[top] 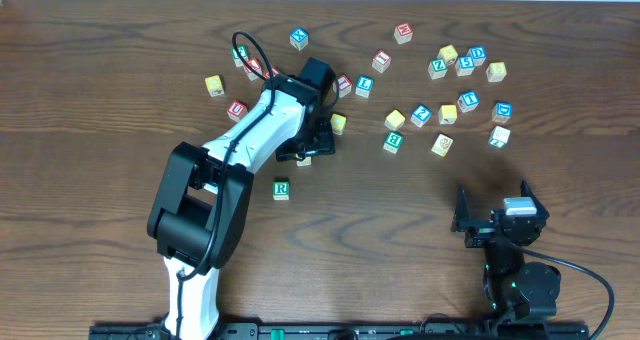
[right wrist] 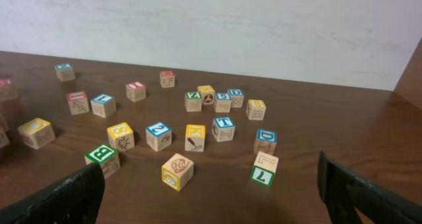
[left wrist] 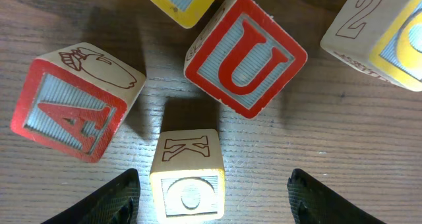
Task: Spell out ROBOT
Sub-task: 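Lower the left gripper onto the yellow O block and grasp it, then carry the O block beside the R block and lower it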
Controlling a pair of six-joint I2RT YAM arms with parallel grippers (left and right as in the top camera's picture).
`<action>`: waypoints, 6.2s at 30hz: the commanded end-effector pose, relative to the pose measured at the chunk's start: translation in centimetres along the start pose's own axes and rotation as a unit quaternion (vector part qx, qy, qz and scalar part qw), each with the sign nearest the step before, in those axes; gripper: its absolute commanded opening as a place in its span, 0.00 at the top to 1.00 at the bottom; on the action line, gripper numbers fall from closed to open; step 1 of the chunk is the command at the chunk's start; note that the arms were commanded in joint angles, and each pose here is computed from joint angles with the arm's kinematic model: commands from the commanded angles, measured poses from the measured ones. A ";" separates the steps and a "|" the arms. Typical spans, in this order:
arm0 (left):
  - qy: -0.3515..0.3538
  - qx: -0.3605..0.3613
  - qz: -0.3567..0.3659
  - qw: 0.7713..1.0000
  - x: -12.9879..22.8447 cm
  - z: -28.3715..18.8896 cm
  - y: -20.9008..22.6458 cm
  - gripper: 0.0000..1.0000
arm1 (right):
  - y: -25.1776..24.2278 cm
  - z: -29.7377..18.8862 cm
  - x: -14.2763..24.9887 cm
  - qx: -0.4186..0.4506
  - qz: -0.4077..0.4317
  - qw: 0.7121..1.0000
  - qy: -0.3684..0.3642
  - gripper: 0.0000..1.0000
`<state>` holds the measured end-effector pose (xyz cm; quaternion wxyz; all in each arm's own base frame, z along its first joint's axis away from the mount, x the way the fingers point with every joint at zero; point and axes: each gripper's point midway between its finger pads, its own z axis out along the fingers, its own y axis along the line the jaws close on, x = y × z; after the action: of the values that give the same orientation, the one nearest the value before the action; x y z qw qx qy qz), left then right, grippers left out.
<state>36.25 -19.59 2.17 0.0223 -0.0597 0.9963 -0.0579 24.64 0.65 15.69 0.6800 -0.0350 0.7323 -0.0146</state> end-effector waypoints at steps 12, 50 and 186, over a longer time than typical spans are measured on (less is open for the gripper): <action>0.010 -0.015 0.006 1.000 0.6 1.2 0.7 0.30 | -0.3 0.0 0.1 0.007 0.005 1.000 0.001 0.01; 0.007 -0.033 0.006 0.999 0.8 1.7 1.6 0.48 | -0.3 0.0 0.1 0.007 0.005 1.000 0.001 0.01; -0.057 -0.052 0.014 0.997 9.7 0.0 3.3 0.92 | -0.3 0.0 0.1 0.007 0.005 1.000 0.001 0.01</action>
<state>26.69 -18.20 2.38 0.0847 -0.0546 0.9948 -0.0162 24.64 0.65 15.69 0.6800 -0.0350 0.7323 -0.0146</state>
